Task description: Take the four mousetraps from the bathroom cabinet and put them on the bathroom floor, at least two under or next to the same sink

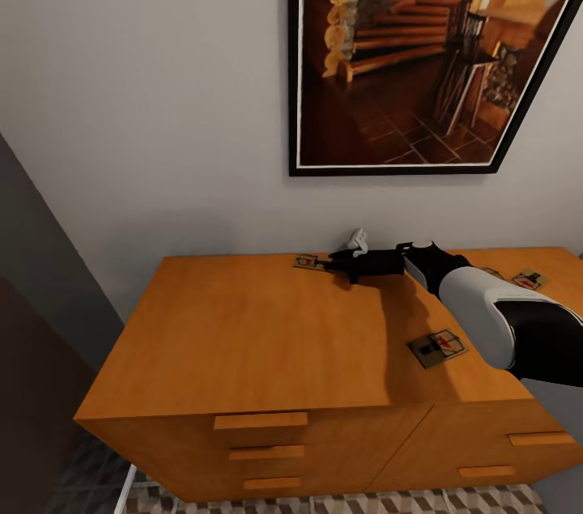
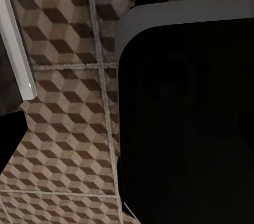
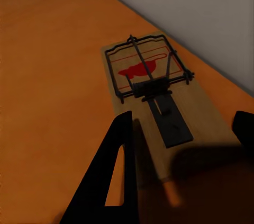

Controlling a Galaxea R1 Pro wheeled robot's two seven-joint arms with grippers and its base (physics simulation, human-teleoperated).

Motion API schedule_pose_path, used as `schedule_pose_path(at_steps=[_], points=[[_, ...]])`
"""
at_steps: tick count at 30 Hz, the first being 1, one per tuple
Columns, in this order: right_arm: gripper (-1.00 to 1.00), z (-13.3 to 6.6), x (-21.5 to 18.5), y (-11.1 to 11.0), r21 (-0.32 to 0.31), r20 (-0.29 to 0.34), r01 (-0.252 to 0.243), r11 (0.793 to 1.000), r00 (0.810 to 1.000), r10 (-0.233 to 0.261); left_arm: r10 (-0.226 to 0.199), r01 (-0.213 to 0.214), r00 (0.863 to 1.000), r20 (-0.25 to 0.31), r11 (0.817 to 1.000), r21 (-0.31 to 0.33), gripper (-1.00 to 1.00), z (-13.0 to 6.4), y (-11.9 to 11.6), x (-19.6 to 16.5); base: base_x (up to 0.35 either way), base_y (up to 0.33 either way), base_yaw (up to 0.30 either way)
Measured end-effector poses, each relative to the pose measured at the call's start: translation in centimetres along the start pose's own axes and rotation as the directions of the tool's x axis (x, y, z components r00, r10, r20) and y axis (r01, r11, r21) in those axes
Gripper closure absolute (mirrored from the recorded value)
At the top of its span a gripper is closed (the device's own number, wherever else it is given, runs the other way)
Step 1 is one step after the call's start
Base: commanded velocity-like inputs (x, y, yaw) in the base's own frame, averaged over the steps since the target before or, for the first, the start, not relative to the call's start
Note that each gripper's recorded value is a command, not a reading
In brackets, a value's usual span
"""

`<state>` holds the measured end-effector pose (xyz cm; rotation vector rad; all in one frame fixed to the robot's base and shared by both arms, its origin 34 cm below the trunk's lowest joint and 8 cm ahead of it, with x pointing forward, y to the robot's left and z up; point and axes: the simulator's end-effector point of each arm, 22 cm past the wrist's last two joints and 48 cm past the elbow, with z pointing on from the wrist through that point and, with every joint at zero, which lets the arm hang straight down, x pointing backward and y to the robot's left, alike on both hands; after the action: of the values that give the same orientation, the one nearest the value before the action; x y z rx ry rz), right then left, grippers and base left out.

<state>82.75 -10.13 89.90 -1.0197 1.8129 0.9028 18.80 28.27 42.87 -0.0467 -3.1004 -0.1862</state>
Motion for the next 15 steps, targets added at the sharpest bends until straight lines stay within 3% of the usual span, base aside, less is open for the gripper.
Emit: schedule_pose_path(at_steps=[15], points=[[1.0, -0.09, 0.0, 0.14, -0.009, -0.01, 0.01, 1.0, 1.0, -0.01, 0.0, 0.0, 1.0, 0.0, 1.0, 0.0, -1.0, 0.0, 0.0, 0.0, 0.0, 0.0, 0.0]])
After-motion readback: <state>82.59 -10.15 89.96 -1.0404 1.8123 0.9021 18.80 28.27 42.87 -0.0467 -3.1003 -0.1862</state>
